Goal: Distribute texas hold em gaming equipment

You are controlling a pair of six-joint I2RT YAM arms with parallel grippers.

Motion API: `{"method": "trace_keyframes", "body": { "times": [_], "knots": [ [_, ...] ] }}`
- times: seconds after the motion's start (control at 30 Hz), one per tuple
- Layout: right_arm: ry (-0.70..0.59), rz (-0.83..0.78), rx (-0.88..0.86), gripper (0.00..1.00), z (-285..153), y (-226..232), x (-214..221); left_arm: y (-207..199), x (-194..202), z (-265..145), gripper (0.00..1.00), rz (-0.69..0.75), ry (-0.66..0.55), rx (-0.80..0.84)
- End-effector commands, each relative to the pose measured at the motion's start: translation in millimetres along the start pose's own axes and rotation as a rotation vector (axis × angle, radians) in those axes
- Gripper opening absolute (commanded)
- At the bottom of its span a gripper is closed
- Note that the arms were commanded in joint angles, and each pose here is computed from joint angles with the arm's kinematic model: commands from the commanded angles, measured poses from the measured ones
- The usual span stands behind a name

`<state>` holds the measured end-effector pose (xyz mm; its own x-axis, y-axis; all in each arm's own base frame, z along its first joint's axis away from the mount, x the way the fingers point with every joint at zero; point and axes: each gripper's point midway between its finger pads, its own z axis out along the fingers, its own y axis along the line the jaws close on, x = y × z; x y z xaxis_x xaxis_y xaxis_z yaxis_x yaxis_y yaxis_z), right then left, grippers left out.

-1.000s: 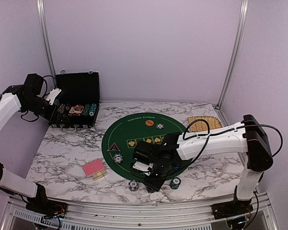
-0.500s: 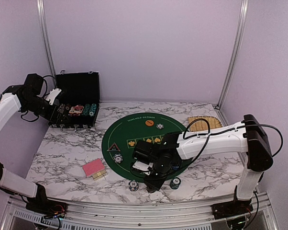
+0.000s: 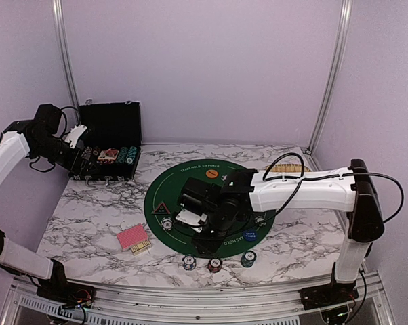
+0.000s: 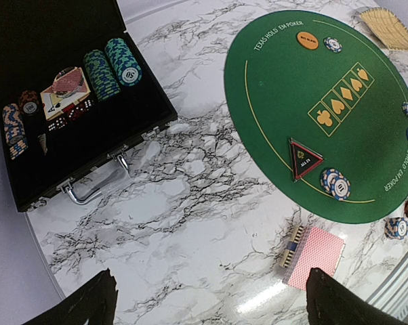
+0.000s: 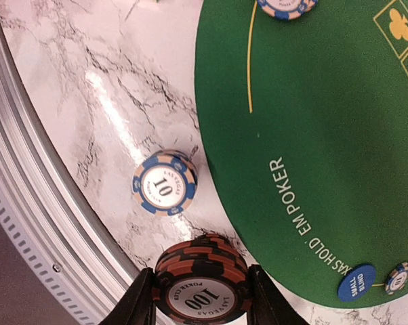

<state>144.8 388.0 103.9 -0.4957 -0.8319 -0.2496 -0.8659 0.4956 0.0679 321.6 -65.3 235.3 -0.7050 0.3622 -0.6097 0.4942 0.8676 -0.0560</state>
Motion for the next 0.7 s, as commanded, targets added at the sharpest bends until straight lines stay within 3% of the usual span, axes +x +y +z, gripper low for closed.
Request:
{"method": "trace_keyframes", "body": {
  "times": [0.0, 0.37, 0.67],
  "knots": [
    [-0.014, 0.007, 0.027, 0.24, 5.6, -9.7, -26.2, -3.6, -1.6, -7.7, 0.99, 0.009, -0.005, 0.010],
    [-0.082, 0.022, 0.060, 0.22, 59.0, -29.0, -107.0, -5.8, -4.0, -7.7, 0.99, 0.004, -0.012, 0.026],
    [-0.064, 0.034, 0.008, 0.22, 90.5, -33.0, -116.6, -6.0, -2.7, -5.9, 0.99, 0.010, -0.007, 0.029]
  ]
}}
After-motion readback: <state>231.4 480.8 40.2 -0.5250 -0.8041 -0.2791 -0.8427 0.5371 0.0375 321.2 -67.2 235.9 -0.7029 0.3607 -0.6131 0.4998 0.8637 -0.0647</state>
